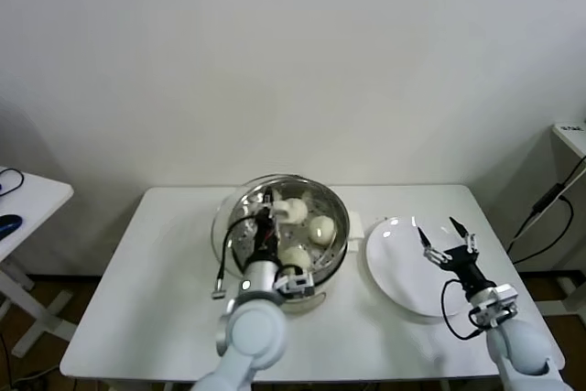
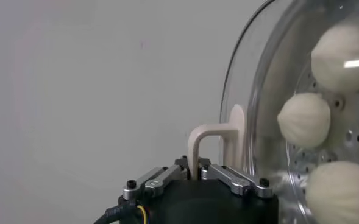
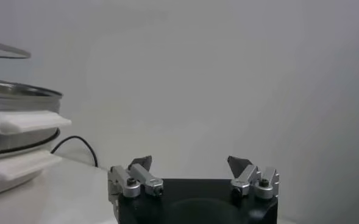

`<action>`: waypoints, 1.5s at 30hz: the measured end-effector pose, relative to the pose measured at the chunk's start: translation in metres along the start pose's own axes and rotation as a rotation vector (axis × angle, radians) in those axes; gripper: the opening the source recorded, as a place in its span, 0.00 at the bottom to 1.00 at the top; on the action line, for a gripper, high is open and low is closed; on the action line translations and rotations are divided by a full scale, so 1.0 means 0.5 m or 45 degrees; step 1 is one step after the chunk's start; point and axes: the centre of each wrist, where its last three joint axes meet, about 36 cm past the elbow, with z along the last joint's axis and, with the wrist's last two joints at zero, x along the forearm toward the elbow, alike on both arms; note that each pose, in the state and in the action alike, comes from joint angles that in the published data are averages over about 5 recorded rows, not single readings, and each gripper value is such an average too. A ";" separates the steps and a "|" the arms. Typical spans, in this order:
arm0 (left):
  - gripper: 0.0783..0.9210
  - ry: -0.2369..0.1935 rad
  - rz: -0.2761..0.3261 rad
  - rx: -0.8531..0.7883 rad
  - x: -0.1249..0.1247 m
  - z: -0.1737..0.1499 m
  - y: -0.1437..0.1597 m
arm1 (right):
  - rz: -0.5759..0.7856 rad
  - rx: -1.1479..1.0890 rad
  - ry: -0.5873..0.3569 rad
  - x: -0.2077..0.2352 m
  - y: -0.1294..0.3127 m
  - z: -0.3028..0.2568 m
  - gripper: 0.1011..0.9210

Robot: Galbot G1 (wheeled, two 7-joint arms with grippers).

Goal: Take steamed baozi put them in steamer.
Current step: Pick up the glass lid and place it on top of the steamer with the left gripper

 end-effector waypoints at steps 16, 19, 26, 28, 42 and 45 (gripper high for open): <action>0.10 -0.044 0.028 -0.032 -0.043 -0.049 -0.015 | -0.005 -0.013 0.018 -0.010 0.004 0.015 0.88; 0.10 -0.044 0.043 -0.043 -0.048 -0.049 -0.022 | -0.003 -0.016 0.018 -0.010 0.006 0.017 0.88; 0.10 -0.044 0.063 -0.059 -0.058 -0.050 -0.033 | 0.002 -0.023 0.016 -0.009 0.009 0.021 0.88; 0.10 -0.046 0.066 -0.062 -0.061 -0.051 -0.034 | 0.003 -0.024 0.016 -0.008 0.009 0.022 0.88; 0.10 -0.051 0.084 -0.088 -0.076 -0.048 -0.044 | 0.008 -0.028 0.012 -0.007 0.010 0.025 0.88; 0.10 -0.050 0.089 -0.092 -0.077 -0.047 -0.047 | 0.008 -0.030 0.011 -0.007 0.011 0.026 0.88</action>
